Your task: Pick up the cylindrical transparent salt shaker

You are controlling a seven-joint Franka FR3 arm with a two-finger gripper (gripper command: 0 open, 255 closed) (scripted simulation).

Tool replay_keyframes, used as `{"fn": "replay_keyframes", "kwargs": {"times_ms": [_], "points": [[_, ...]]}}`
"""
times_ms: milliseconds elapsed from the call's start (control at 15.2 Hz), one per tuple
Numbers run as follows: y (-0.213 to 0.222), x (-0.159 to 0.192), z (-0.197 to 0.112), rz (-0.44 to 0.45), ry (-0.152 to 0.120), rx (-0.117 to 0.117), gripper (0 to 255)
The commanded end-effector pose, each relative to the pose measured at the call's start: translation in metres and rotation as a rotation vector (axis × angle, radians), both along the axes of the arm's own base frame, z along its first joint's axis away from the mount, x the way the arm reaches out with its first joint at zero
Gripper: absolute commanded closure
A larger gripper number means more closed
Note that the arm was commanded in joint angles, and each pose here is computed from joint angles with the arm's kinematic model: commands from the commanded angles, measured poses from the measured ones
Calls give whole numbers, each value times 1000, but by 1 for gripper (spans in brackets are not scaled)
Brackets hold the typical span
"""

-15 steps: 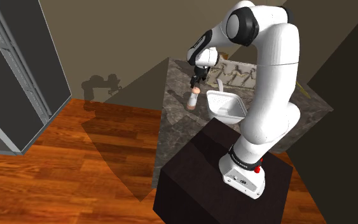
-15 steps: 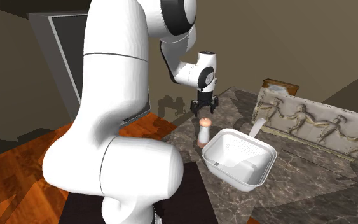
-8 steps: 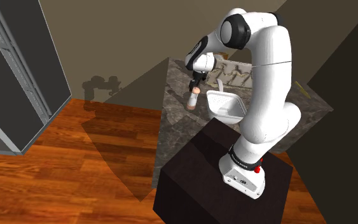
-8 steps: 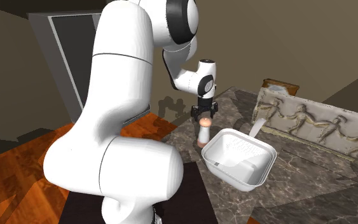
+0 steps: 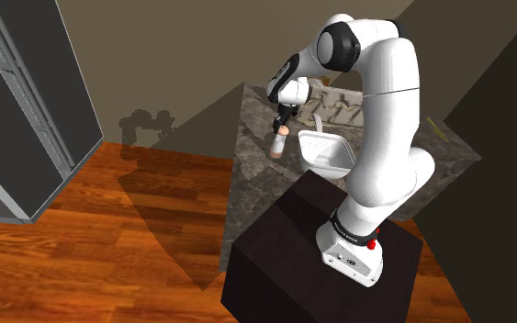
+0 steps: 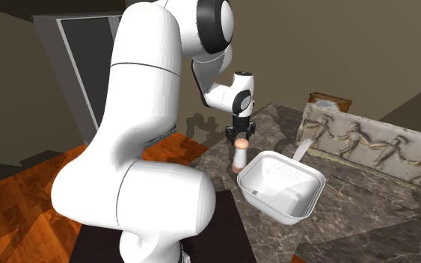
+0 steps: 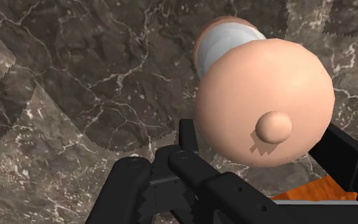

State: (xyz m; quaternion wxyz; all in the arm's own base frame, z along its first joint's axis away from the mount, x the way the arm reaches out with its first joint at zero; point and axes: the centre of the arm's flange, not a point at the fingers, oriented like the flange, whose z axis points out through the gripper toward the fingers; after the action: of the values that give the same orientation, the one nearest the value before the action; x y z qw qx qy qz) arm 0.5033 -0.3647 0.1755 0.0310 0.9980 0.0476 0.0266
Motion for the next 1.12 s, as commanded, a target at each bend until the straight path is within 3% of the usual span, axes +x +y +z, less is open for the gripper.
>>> {"fn": "replay_keyframes", "kwargs": {"times_ms": [0,198,1056], "points": [[0,0,0,0,1,1,255],[1,-1,-1,0,1,1,255],[1,-1,68,0,1,1,255]]}}
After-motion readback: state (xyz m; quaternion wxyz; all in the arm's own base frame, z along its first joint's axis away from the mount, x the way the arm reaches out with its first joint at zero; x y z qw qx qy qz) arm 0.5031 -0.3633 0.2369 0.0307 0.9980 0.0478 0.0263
